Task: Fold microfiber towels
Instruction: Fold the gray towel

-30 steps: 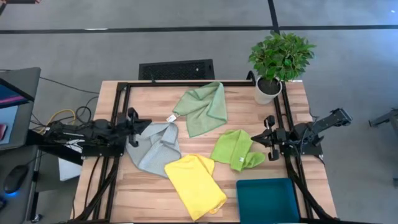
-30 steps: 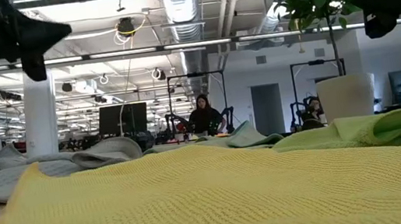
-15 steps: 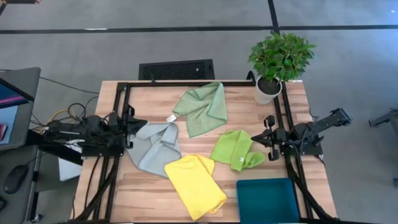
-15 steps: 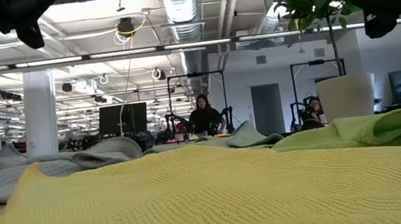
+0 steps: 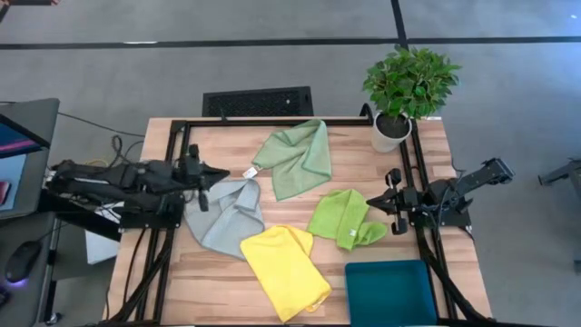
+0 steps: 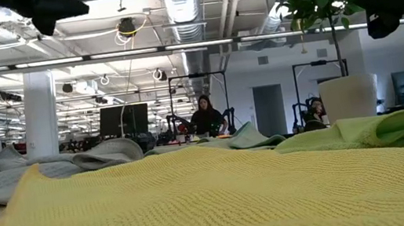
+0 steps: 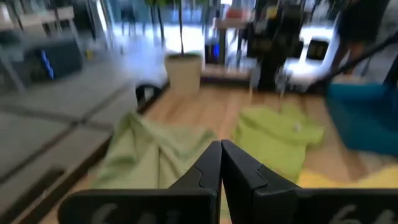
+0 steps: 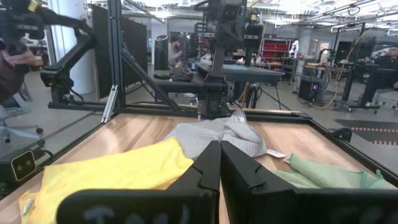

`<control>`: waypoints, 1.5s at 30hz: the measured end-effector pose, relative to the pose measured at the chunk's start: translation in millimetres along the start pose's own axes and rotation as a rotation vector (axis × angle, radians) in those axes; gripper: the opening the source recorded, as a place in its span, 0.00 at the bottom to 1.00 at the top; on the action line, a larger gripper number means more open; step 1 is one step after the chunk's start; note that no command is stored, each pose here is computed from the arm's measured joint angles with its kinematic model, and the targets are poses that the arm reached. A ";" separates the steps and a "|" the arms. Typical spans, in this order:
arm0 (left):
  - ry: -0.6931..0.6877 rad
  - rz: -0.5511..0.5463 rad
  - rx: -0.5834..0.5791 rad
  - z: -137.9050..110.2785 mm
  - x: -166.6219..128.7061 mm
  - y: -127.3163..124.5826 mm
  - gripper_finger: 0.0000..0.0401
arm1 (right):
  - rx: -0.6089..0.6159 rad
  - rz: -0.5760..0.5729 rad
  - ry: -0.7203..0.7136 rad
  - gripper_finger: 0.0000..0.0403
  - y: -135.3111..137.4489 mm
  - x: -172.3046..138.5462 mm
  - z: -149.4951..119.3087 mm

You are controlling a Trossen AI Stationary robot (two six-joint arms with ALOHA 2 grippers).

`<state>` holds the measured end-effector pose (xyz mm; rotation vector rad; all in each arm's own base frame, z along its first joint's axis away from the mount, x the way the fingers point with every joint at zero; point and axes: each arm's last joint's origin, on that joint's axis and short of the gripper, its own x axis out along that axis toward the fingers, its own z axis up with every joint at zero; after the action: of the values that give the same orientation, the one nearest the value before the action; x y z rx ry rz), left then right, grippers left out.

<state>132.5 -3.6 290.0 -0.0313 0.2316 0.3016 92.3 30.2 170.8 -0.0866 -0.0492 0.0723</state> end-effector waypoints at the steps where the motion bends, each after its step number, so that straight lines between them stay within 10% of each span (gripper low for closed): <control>1: 0.050 0.004 -0.001 2.9 3.6 -1.9 0.00 | 0.000 0.000 0.000 0.08 0.0 0.0 0.1; 21: 0.736 0.452 -0.278 -3.3 34.8 -1.5 0.00 | 0.000 0.000 0.000 0.08 0.0 0.0 0.0; 31: 0.808 0.517 -0.505 -6.7 36.8 11.3 0.00 | -0.006 0.000 -0.004 0.08 0.0 0.0 0.5; 45: 0.805 0.556 -0.465 -5.8 39.4 25.7 0.00 | -0.082 -0.026 -0.082 0.01 -6.2 -6.3 34.6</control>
<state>160.1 32.0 275.4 -0.5616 0.9731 0.8899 84.6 26.4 205.5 -0.1648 -0.1355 0.0477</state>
